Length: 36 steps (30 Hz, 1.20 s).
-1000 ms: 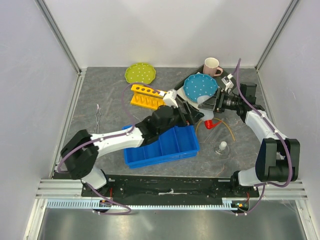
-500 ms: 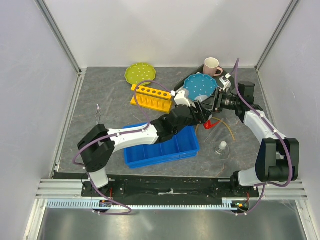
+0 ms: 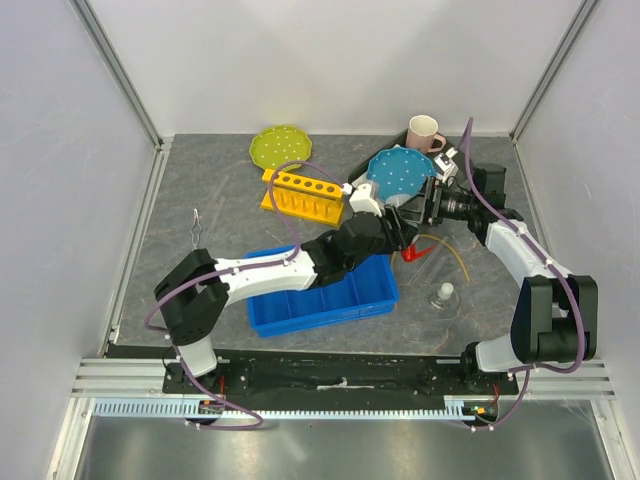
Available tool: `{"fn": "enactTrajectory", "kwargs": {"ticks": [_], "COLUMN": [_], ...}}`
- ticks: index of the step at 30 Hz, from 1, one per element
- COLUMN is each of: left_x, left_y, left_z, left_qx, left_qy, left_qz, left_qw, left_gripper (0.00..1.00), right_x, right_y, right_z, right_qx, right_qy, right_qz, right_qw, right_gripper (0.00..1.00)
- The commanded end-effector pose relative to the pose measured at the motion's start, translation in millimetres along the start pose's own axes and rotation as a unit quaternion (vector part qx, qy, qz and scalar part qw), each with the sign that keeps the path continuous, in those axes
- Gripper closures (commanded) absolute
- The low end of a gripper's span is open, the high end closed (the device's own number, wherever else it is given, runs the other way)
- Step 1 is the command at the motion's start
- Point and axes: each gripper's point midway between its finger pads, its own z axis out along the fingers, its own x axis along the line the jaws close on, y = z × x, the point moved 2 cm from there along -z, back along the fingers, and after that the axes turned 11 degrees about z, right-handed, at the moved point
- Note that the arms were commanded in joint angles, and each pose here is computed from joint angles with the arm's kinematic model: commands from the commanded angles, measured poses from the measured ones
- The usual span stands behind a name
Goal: Organize the chemistry lab equipment
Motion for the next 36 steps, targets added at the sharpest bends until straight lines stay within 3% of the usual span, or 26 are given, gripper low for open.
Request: {"fn": "enactTrajectory", "kwargs": {"ticks": [1,5,12,13,15,16,23,28,36], "left_x": [7,22,45,62,64,82,143,181,203], "left_y": [20,14,23,8,19,7,-4,-13,-32], "left_z": [-24,-51,-117,-129,-158,-174,-258,-276,-257], "left_qx": [-0.024,-0.015,0.0,0.036,0.037,0.068,0.138,0.171,0.229], "left_qy": [0.007,0.006,0.021,0.048,0.047,0.075,0.143,0.198,0.217], "left_qz": [0.025,0.035,0.033,0.045,0.038,0.046,0.022,0.035,0.056], "left_qw": [0.999,0.999,0.999,0.997,0.997,0.994,0.98,0.965,0.947], "left_gripper": [0.72,0.76,0.78,0.78,0.78,0.78,0.78,0.78,0.76], "right_x": [22,31,26,25,18,16,2,-6,-16], "right_y": [-6,-9,12,15,21,22,21,21,18], "right_z": [-2,-11,-50,-56,-65,-66,-67,-65,-63], "right_qx": [0.035,0.046,-0.018,-0.028,-0.044,-0.047,-0.043,-0.037,-0.026], "right_qy": [0.043,0.058,0.01,0.001,-0.018,-0.025,-0.047,-0.054,-0.058], "right_qz": [-0.06,-0.095,-0.174,-0.188,-0.19,-0.202,-0.202,-0.196,-0.182], "right_qw": [0.997,0.993,0.985,0.982,0.981,0.978,0.977,0.978,0.981], "right_gripper": [0.05,0.02,0.02,0.02,0.02,0.02,0.02,0.02,0.02]}}
